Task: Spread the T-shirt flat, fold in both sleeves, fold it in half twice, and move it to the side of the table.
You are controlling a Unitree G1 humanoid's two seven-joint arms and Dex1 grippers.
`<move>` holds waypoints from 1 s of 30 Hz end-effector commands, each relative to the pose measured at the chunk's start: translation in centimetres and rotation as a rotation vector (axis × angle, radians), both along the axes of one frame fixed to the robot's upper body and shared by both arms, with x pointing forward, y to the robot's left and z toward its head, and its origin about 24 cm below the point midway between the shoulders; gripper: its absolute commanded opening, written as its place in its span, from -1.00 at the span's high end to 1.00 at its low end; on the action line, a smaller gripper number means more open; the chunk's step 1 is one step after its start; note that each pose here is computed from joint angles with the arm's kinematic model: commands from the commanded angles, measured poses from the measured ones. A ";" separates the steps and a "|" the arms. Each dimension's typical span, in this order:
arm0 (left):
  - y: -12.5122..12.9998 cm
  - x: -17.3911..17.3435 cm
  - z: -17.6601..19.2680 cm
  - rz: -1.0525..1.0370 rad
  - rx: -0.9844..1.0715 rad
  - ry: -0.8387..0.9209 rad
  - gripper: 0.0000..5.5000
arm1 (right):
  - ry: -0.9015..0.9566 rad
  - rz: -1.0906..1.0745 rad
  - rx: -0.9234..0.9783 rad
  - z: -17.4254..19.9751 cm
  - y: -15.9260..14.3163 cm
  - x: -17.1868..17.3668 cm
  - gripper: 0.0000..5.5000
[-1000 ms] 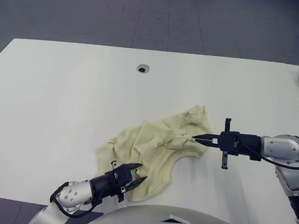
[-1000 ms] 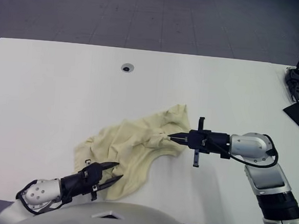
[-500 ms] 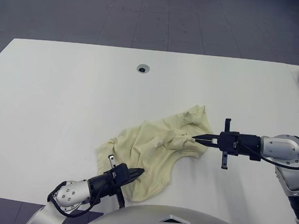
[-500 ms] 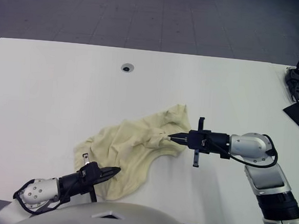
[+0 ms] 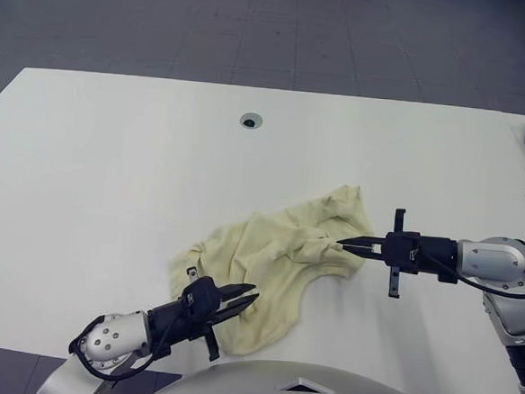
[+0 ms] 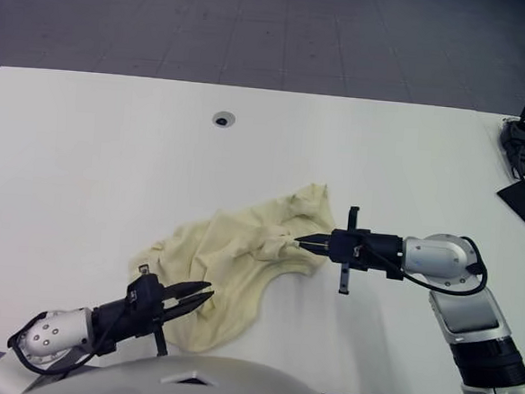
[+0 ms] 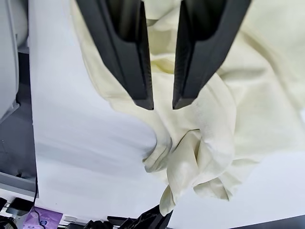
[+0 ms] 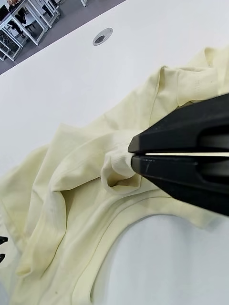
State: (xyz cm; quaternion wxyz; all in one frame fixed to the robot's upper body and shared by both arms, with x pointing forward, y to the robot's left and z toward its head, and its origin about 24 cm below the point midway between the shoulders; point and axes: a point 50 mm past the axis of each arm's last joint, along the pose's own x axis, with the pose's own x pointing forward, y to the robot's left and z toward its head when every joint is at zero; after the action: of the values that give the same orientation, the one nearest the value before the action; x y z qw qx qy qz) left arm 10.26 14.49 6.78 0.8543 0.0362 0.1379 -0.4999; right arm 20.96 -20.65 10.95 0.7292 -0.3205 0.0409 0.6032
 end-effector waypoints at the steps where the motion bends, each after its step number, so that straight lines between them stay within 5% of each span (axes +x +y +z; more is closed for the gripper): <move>1: 0.2 -0.4 -0.1 0.036 0.019 0.022 0.45 | 0.003 0.005 -0.006 0.0 -0.1 -0.1 1.00; 15: -0.5 -1.9 -2.2 0.029 0.064 0.105 -0.47 | 0.002 0.007 -0.003 -0.1 0.1 0.0 1.00; 30: -0.9 -1.8 -2.6 0.020 0.072 0.093 0.36 | 0.002 0.000 0.000 -0.3 0.1 0.0 1.00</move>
State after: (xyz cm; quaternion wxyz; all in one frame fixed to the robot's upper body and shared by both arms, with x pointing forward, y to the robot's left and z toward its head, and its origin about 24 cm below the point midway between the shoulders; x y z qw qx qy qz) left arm 8.43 13.72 4.32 0.8500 0.0351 0.1969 -0.4874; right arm 20.96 -20.64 10.78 0.7301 -0.3187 0.0427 0.6030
